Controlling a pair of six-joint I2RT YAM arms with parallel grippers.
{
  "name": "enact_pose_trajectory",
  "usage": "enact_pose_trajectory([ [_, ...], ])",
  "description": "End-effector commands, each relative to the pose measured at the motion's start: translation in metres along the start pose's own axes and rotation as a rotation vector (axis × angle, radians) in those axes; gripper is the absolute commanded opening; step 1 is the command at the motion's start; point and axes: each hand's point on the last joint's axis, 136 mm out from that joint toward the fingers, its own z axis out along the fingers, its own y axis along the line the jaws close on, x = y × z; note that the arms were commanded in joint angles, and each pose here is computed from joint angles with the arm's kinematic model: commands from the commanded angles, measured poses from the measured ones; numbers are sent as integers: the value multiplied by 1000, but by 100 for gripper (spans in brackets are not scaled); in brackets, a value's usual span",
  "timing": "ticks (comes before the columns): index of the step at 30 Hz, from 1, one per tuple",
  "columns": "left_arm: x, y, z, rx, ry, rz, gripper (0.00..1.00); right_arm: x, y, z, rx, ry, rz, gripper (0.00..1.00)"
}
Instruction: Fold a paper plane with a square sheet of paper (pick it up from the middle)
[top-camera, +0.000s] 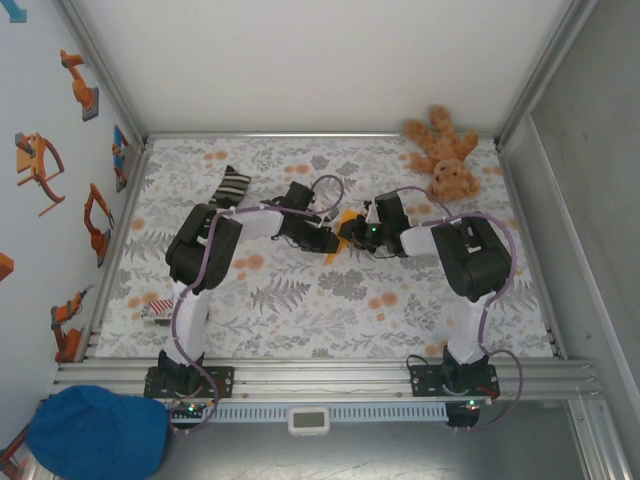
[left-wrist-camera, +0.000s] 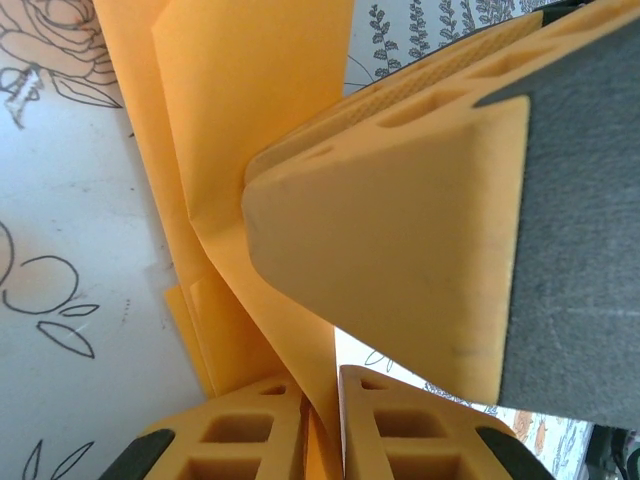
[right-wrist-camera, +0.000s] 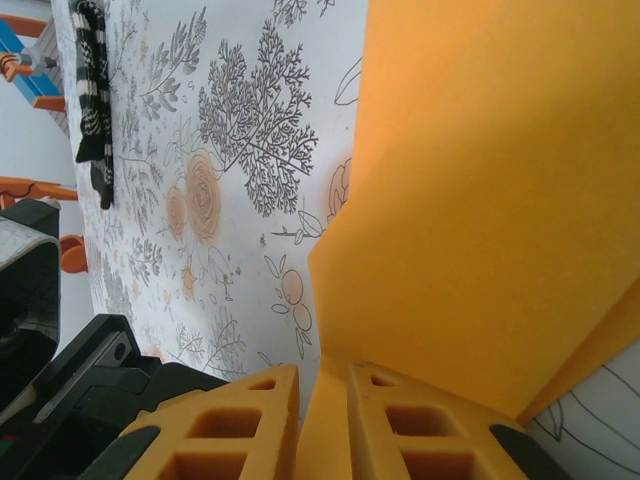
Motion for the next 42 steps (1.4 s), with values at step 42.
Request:
enact_pose_trajectory([
  [42, 46, 48, 16, -95, 116, -161, 13, -1, 0, 4, -10, 10, -53, 20],
])
